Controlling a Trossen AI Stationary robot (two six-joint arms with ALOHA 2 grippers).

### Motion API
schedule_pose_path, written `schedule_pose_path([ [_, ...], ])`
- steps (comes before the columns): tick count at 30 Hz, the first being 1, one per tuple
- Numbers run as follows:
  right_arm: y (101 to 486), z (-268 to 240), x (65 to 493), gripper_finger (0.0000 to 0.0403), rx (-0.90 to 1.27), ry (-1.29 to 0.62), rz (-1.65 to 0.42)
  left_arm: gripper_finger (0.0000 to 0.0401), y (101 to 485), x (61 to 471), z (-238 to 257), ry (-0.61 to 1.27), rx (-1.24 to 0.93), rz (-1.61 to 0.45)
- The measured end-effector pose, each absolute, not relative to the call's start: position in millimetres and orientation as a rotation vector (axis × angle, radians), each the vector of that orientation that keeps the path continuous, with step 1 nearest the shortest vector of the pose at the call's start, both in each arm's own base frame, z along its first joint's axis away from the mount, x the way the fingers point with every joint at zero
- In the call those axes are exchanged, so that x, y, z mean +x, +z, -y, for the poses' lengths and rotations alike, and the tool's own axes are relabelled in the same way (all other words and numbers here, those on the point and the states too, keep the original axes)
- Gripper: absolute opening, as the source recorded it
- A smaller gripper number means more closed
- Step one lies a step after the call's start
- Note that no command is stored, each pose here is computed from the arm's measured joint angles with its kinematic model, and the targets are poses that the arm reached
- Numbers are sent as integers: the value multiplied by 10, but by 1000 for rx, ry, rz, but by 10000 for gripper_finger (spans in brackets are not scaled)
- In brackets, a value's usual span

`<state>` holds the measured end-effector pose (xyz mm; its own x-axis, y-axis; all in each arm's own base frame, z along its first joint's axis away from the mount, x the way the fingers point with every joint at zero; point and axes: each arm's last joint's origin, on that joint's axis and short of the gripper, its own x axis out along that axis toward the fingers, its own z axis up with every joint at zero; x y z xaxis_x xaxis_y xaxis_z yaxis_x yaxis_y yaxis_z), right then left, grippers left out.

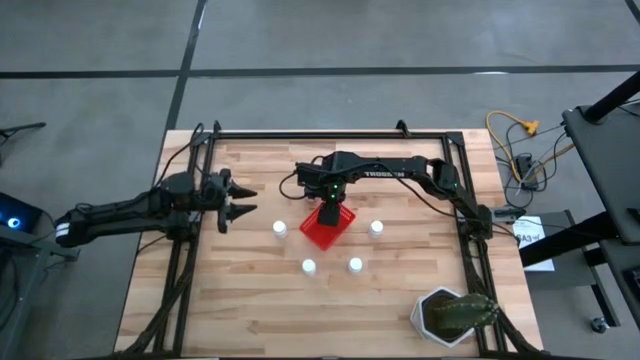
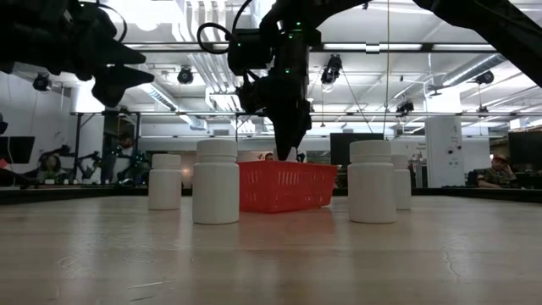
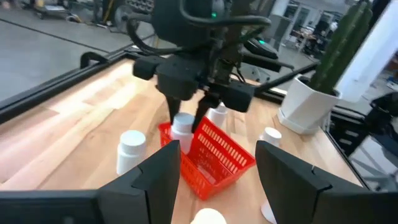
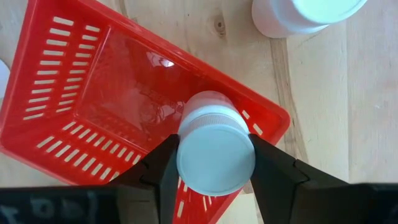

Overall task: Pick and place pill bottles into a basket
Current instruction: Put the white pill bottle into the red basket

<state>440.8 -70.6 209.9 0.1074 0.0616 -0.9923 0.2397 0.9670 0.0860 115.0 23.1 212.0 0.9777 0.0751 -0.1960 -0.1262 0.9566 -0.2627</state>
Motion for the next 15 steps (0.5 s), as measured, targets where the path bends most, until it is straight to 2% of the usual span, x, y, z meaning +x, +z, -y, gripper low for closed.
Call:
schedule_pose_path([
  [15,2099,706,4409,147,259,-141,-1461,191,2047,1226,-234,61,-280,-262],
])
